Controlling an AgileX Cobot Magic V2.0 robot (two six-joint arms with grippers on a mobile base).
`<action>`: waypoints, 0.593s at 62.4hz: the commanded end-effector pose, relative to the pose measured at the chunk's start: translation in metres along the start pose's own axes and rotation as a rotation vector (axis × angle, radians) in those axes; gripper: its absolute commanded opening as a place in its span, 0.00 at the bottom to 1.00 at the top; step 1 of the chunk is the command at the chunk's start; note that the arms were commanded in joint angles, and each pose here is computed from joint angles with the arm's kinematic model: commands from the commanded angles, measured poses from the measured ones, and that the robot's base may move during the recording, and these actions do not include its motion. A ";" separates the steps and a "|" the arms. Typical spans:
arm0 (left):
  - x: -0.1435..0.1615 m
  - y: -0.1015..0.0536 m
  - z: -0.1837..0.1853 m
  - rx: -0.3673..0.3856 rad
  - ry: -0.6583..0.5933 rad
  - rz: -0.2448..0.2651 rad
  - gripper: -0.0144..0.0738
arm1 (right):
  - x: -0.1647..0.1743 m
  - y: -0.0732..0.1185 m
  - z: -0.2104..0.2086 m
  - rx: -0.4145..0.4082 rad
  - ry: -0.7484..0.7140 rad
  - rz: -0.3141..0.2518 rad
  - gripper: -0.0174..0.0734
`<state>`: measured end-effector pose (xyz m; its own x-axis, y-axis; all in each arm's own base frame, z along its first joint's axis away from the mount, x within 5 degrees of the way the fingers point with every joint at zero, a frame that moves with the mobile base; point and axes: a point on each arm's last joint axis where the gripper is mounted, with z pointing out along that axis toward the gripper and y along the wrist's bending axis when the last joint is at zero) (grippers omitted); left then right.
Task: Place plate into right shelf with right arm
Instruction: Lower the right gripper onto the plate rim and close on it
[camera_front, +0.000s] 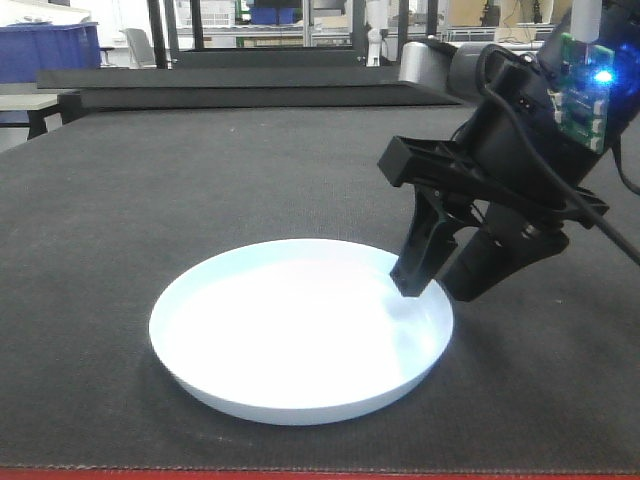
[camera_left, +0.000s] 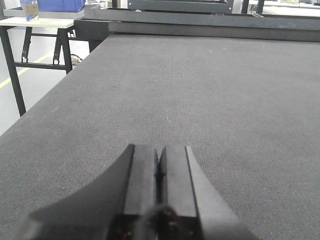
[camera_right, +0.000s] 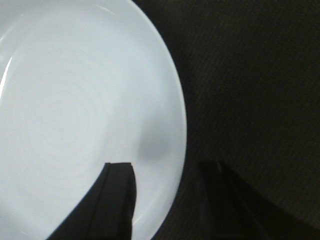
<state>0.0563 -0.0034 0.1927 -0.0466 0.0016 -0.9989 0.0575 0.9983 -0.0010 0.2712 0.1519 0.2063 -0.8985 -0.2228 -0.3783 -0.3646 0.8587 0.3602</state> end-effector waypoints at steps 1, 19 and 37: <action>-0.005 0.000 0.000 -0.004 -0.084 -0.009 0.11 | -0.013 0.007 -0.011 -0.019 -0.078 0.004 0.62; -0.005 0.000 0.000 -0.004 -0.084 -0.009 0.11 | -0.010 0.004 0.004 -0.036 -0.021 0.043 0.62; -0.005 0.000 0.000 -0.004 -0.084 -0.009 0.11 | -0.010 0.004 0.004 -0.035 -0.023 0.043 0.29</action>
<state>0.0563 -0.0034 0.1927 -0.0466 0.0016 -0.9989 0.0575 0.9983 -0.0010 0.2773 0.1557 0.1924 -0.9184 -0.2080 -0.3365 -0.3339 0.8638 0.3773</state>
